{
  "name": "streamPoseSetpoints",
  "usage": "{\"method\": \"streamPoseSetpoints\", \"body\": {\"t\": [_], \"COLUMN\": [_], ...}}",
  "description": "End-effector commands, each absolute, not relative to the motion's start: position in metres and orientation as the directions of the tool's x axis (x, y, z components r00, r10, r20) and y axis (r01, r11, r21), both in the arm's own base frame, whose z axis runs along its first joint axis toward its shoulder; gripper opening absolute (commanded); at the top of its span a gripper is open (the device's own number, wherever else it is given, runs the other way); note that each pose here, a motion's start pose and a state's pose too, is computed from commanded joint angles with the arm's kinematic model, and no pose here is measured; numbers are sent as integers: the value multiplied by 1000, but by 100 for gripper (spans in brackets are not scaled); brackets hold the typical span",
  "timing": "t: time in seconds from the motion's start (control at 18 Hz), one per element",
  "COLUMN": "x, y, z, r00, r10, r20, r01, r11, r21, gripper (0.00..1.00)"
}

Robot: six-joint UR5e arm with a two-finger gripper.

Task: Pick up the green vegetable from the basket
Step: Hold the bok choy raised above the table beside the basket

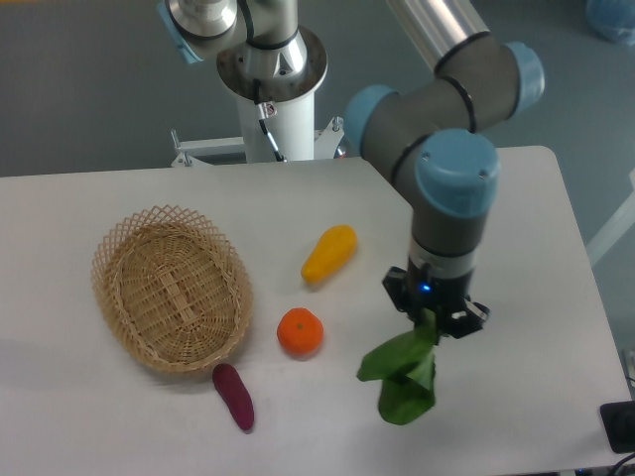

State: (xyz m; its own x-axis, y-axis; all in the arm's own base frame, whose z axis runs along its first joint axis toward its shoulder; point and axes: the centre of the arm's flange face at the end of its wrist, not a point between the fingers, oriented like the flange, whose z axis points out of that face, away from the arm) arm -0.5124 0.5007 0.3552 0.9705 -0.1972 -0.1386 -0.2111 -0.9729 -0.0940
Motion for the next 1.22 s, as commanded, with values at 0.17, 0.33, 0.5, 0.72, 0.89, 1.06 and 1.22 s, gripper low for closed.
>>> {"method": "streamPoseSetpoints", "body": {"t": [0.17, 0.33, 0.5, 0.72, 0.89, 1.06, 1.22], "x": [-522, -532, -540, -550, -552, -553, -553], "y": [504, 505, 502, 495, 492, 492, 493], "z": [346, 341, 338, 333, 333, 332, 332], "r00": [966, 965, 965, 956, 955, 955, 955], "r10": [-220, -226, -226, -269, -275, -274, -275], "r20": [-134, -129, -131, -113, -114, -112, -112], "r01": [-232, -238, -236, -276, -282, -280, -282], "r11": [-969, -968, -970, -960, -958, -959, -958], "r21": [-83, -79, -64, -51, -49, -48, -48], "gripper": [5, 6, 6, 6, 6, 6, 6]}}
